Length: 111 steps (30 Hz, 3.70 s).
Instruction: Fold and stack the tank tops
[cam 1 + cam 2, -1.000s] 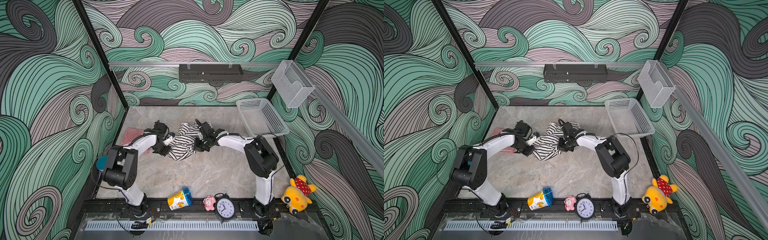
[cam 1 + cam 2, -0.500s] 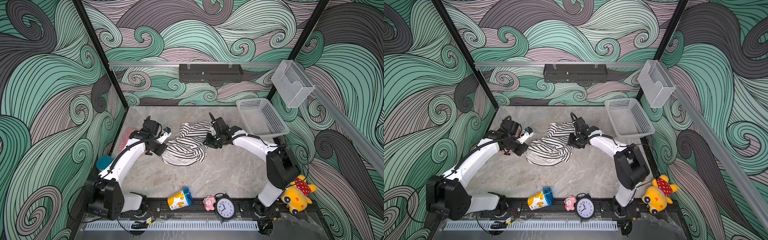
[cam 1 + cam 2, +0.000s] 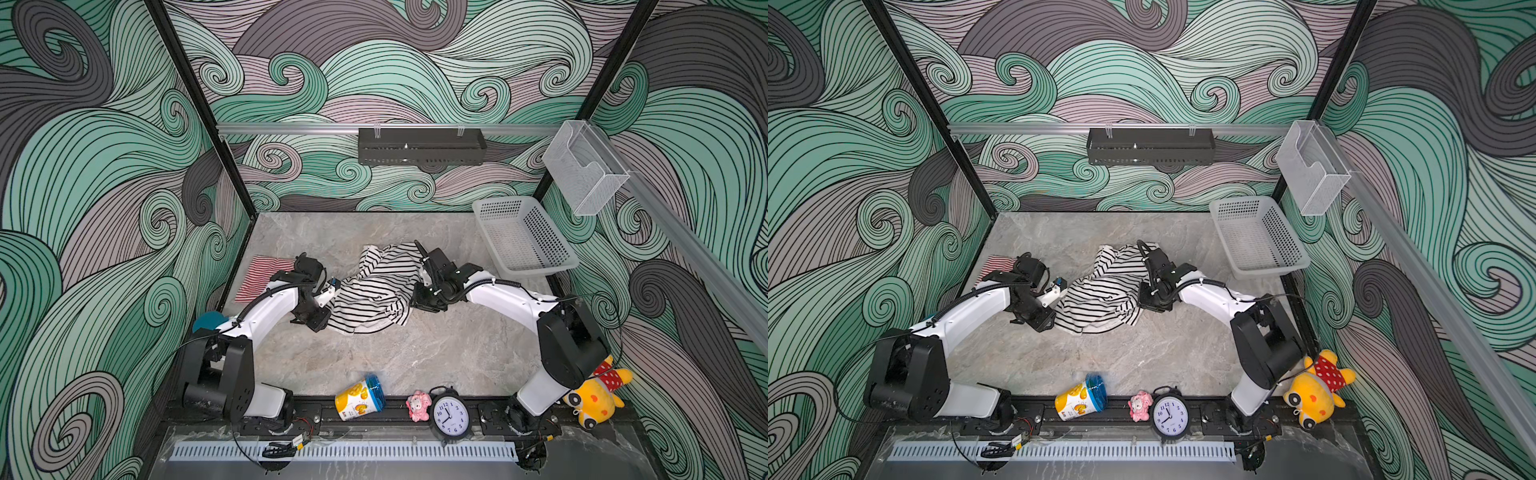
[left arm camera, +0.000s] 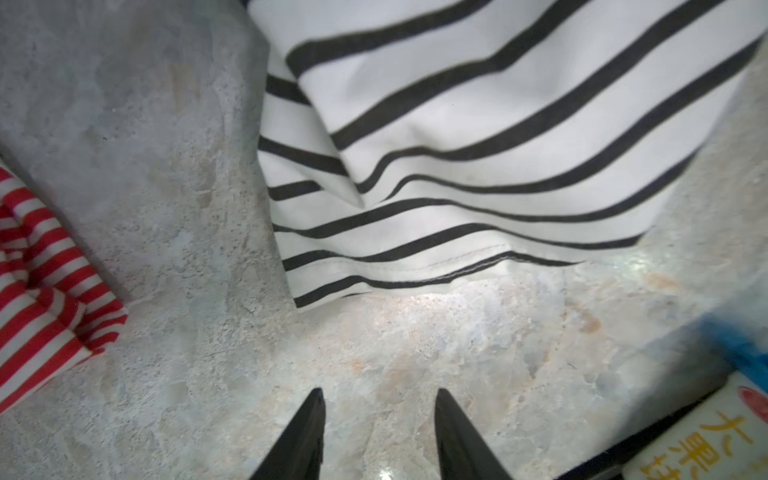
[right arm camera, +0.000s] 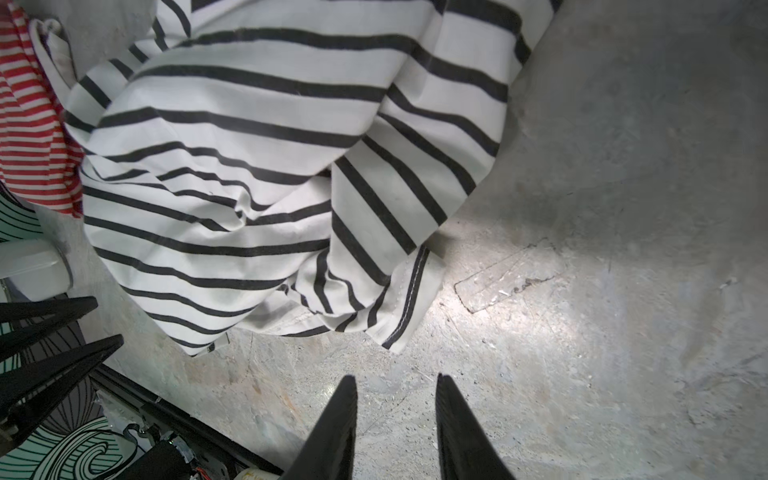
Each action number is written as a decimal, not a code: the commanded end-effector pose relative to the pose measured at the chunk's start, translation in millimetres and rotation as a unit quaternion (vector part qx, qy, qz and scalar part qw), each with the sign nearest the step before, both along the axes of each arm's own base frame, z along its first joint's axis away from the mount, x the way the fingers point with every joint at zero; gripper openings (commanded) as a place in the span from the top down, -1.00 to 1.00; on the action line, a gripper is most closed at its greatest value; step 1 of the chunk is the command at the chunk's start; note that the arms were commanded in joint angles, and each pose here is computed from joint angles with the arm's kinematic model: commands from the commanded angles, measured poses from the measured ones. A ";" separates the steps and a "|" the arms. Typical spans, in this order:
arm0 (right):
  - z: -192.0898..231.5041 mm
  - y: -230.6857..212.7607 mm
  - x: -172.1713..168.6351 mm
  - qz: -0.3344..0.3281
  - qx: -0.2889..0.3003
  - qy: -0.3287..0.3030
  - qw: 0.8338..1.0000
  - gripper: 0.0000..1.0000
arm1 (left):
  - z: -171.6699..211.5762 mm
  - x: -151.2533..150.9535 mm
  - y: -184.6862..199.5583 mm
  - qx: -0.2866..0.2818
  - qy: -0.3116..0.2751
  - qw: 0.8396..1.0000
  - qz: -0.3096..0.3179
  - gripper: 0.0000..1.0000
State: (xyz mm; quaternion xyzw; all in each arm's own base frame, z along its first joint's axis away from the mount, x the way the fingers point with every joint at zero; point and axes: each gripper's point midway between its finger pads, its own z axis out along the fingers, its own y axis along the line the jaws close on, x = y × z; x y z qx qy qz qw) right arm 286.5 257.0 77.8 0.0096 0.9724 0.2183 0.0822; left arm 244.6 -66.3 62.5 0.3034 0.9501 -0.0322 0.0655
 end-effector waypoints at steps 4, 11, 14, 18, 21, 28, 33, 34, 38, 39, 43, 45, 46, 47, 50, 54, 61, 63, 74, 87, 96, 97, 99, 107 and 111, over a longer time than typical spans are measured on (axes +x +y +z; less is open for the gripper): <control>-5.6 16.0 8.5 0.002 0.013 0.002 1.000 0.34 | -11.0 27.9 13.5 -0.002 -0.015 0.999 0.034 0.13; -6.2 25.4 15.6 0.006 0.019 0.002 1.000 0.35 | -27.5 37.5 13.7 -0.009 0.021 0.999 0.038 0.43; -8.8 28.9 17.8 0.007 0.018 0.005 1.000 0.33 | -33.3 39.1 12.6 -0.012 0.031 0.999 0.039 0.41; -7.9 37.0 17.8 0.015 0.023 0.007 1.000 0.32 | -35.1 38.0 8.8 -0.022 0.042 0.998 0.040 0.54; -6.1 38.4 13.9 0.027 0.012 0.008 1.000 0.32 | -35.5 36.0 7.1 -0.026 0.051 0.998 0.040 0.85; -8.1 10.5 -1.4 0.054 -0.052 -0.001 0.997 0.35 | -19.9 28.1 5.0 -0.037 0.045 0.997 0.040 1.00; -11.9 -4.7 -10.8 0.068 -0.079 -0.002 0.995 0.39 | 7.1 31.2 16.4 -0.022 -0.007 0.998 0.051 1.00; -12.9 -5.8 -10.9 0.069 -0.081 -0.002 0.994 0.39 | 10.8 31.6 19.1 -0.018 -0.014 0.998 0.053 1.00; -19.4 -2.2 -9.9 0.077 -0.082 0.007 0.994 0.39 | 13.7 29.0 21.3 -0.016 -0.012 0.998 0.054 1.00; -22.0 -0.7 -8.1 0.078 -0.083 0.009 0.993 0.39 | 12.0 28.2 21.1 -0.016 -0.008 0.998 0.055 1.00; -31.1 9.2 -7.1 0.085 -0.075 0.026 0.993 0.39 | 9.1 27.8 21.7 -0.014 -0.001 0.998 0.060 1.00; -29.5 16.4 -10.0 0.095 -0.064 0.027 0.993 0.39 | 10.2 27.3 21.3 -0.016 -0.002 0.998 0.060 1.00; -26.5 21.9 -13.1 0.106 -0.057 0.023 0.993 0.39 | 11.3 27.5 21.1 -0.017 -0.004 0.998 0.061 1.00; -23.8 26.0 -17.1 0.116 -0.052 0.020 0.992 0.38 | 11.8 27.5 21.2 -0.016 -0.005 0.998 0.061 1.00; -17.8 31.0 -30.2 0.144 -0.066 0.012 0.987 0.37 | 10.9 27.3 22.5 -0.013 -0.007 0.998 0.061 1.00; -20.0 29.6 -42.8 0.171 -0.123 0.002 0.978 0.35 | 8.8 27.8 21.9 -0.014 -0.004 0.998 0.063 1.00; -35.1 32.7 -47.3 0.209 -0.219 -0.008 0.953 0.34 | 8.8 30.3 21.2 -0.016 -0.004 0.998 0.067 1.00; -37.8 35.2 -42.8 0.215 -0.237 -0.015 0.947 0.34 | 8.6 30.3 21.1 -0.017 -0.004 0.998 0.068 1.00; -63.8 31.0 -29.0 0.237 -0.301 -0.010 0.924 0.33 | 8.2 28.4 22.0 -0.016 -0.005 0.997 0.070 1.00; -68.2 20.5 -29.7 0.245 -0.318 -0.015 0.916 1.00 | 13.0 34.1 21.8 -0.018 -0.009 0.997 0.076 1.00; 21.1 18.6 -29.5 0.178 -0.137 -0.051 0.973 1.00 | 51.3 38.6 19.9 -0.027 -0.042 0.996 0.070 1.00; 30.5 14.4 -30.9 0.162 -0.099 -0.050 0.981 1.00 | 50.8 37.6 20.6 -0.024 -0.040 0.997 0.067 1.00; 43.8 5.2 -32.1 0.130 -0.031 -0.046 0.990 1.00 | 50.5 35.5 21.5 -0.021 -0.037 0.997 0.064 1.00; 9.3 -43.8 -55.9 0.029 0.075 0.030 0.996 0.86 | 39.9 25.1 12.1 -0.045 -0.010 0.998 0.049 1.00; -24.9 -74.8 -75.1 -0.001 -0.001 0.068 0.998 0.52 | 30.2 10.9 0.3 -0.074 0.038 0.996 0.028 1.00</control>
